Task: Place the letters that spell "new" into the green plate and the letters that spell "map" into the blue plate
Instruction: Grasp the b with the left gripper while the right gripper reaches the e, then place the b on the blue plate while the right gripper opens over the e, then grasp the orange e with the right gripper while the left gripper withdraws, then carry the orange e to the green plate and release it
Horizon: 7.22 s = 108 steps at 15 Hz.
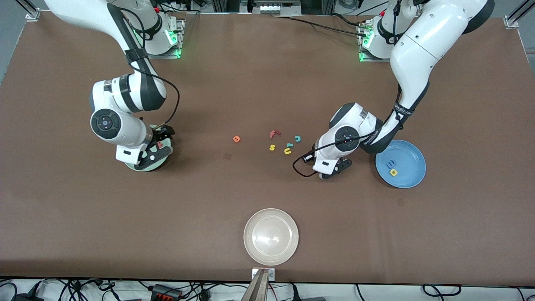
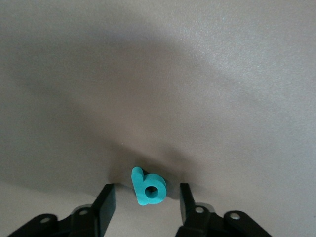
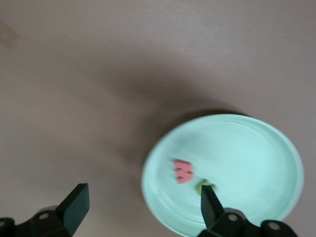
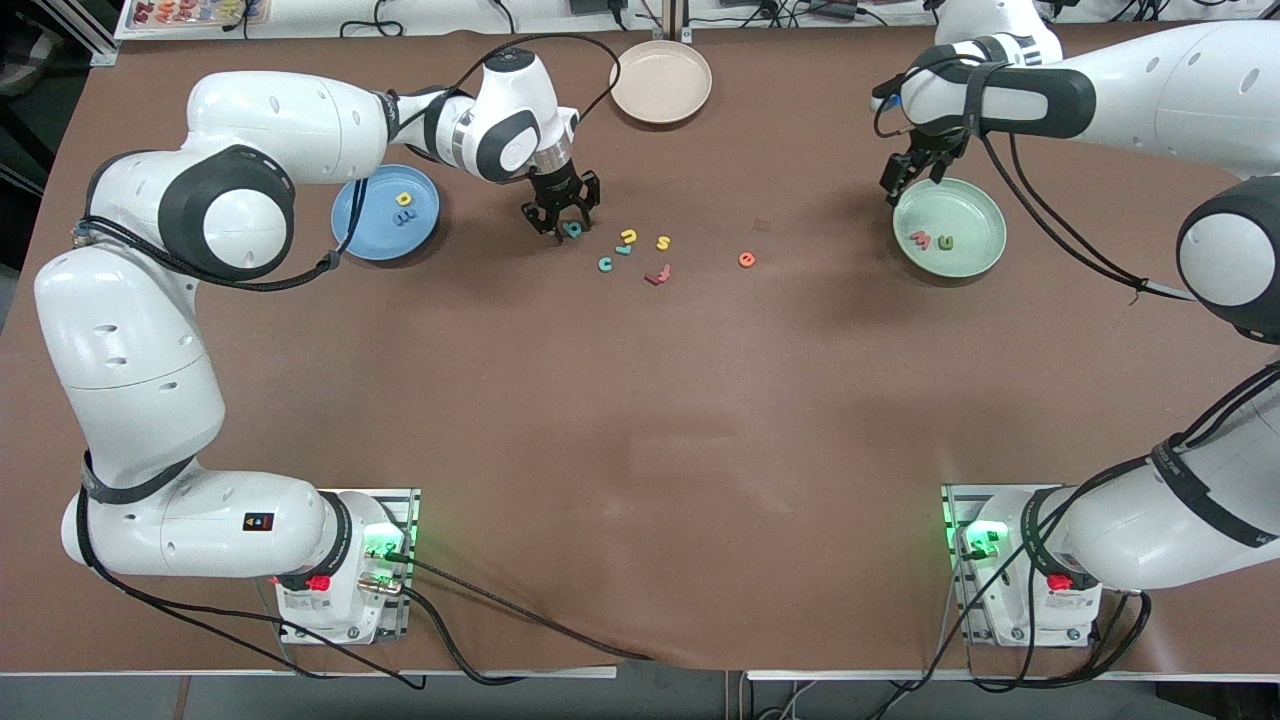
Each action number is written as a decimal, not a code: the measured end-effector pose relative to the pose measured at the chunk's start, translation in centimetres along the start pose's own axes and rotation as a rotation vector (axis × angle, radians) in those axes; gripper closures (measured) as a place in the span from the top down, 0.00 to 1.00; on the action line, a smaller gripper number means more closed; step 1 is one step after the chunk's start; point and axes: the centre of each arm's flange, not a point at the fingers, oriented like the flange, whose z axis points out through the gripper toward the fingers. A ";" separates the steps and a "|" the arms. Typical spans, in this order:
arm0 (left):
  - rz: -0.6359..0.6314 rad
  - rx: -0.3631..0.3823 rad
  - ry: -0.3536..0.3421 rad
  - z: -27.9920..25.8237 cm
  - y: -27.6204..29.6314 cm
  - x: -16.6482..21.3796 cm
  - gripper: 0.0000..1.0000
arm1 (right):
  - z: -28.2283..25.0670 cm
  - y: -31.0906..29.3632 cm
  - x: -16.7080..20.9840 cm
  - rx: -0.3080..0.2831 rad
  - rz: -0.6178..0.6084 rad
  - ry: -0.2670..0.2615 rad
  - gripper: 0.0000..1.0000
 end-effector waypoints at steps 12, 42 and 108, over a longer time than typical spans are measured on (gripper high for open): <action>-0.002 0.000 0.006 -0.7 0.1 0.3 0.28 | 0.2 -8.9 4.3 0.064 0.055 0.037 0.67; 0.713 0.132 -0.069 -13.9 -23.9 20.7 0.28 | 9.4 -24.6 8.4 0.000 0.270 0.061 0.62; 0.669 0.109 0.174 -43.8 -25.2 2.3 1.00 | 8.1 10.2 -5.6 -0.133 0.197 -0.056 0.25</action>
